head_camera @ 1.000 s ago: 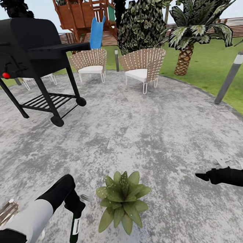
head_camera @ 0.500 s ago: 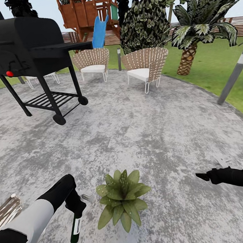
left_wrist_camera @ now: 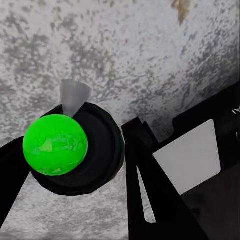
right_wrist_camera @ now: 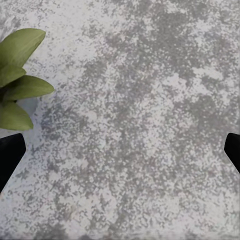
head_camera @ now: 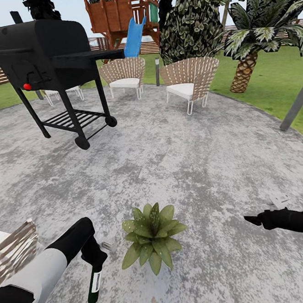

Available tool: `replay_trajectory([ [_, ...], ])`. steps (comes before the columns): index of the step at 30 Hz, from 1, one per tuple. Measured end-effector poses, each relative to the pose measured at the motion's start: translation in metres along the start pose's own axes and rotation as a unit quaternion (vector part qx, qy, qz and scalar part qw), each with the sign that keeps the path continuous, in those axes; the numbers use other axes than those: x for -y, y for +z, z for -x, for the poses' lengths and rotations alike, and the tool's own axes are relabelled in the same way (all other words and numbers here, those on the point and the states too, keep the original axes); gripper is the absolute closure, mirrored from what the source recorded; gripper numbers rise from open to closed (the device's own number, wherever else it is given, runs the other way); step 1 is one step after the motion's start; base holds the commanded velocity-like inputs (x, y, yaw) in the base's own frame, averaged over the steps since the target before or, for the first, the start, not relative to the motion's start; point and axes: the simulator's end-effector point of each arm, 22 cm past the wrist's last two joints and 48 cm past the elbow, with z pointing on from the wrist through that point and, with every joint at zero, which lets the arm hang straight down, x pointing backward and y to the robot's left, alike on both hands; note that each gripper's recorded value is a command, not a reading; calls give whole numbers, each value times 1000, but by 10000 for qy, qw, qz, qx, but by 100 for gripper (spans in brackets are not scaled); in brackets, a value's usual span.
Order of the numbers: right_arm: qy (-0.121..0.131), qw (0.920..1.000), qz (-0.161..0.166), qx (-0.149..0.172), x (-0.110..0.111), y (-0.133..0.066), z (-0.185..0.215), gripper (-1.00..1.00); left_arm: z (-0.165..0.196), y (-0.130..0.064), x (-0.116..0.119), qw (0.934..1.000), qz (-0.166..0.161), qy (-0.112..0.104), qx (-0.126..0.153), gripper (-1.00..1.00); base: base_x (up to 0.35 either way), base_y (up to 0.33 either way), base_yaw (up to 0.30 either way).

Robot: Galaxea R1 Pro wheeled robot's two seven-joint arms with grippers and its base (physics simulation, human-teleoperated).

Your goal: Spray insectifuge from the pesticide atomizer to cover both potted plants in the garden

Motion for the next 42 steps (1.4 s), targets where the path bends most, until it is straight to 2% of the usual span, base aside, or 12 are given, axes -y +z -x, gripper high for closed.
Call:
replay_trajectory([
  [7,-6,10000,-9,-5,1,0,0,-100,-1,1,-1,10000,-5,-10,-9,100,-3,-4,70],
  [14,-192,9998,15,32,0,2,1,-100,-1,4,0,10000,-19,2,-33,100,0,-218,191],
  [32,-193,9998,39,27,0,4,0,-100,0,5,2,10000,-32,12,-44,100,0,-36,29],
  [42,-198,9998,42,-2,0,6,-2,-100,-1,8,1,10000,-50,-7,-73,100,0,0,146],
])
